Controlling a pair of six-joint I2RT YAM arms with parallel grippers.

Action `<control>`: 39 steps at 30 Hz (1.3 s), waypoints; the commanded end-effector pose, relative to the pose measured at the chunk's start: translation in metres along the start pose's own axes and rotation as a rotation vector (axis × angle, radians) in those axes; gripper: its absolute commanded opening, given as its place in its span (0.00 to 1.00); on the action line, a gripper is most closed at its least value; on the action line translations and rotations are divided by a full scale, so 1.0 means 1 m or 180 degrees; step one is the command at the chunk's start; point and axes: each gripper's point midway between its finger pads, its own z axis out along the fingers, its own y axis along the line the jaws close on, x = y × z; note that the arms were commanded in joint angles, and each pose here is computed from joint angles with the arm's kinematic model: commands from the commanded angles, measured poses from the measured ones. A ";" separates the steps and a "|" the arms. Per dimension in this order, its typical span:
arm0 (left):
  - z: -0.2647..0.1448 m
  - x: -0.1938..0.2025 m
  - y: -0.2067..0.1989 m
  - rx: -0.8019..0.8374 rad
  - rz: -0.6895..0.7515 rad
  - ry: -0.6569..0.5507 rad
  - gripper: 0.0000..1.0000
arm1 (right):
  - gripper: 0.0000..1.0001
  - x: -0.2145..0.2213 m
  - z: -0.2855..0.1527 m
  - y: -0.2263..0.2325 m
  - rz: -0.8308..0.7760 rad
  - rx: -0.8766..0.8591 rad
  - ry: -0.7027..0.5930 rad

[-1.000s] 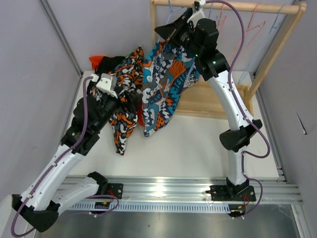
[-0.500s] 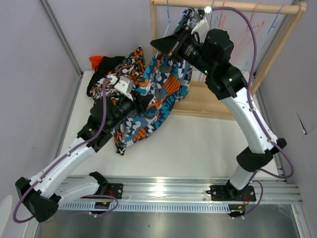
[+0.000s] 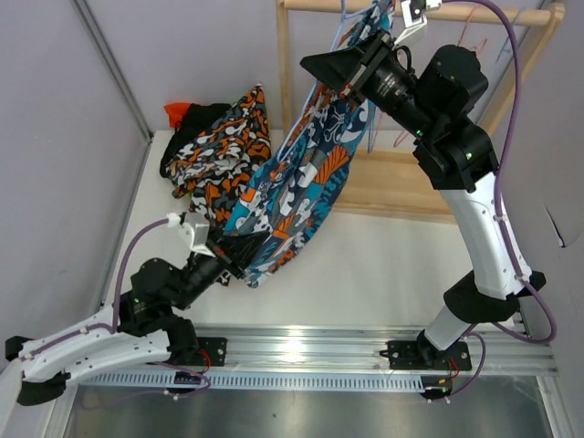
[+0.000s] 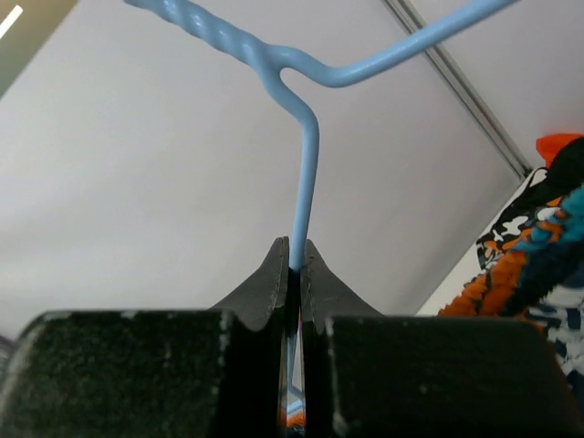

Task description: Remove the shorts from the hanger

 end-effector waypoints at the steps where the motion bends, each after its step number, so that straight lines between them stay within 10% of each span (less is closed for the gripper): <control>1: -0.023 0.059 0.030 -0.0549 -0.0042 0.0487 0.00 | 0.00 -0.074 -0.018 0.031 -0.0204 -0.0322 -0.0735; 13: 0.033 0.078 0.046 -0.1002 0.0529 0.0672 0.00 | 0.00 -0.072 -0.040 0.063 0.0248 -0.0702 -0.0518; 27: 0.184 -0.085 0.175 -0.1792 0.0883 0.0410 0.00 | 0.00 0.024 -0.128 0.164 0.1574 -0.1439 0.0181; 39: 0.095 -0.273 0.182 -0.2559 0.1497 -0.0519 0.00 | 0.00 0.030 -0.112 0.141 0.1130 -0.1089 0.0203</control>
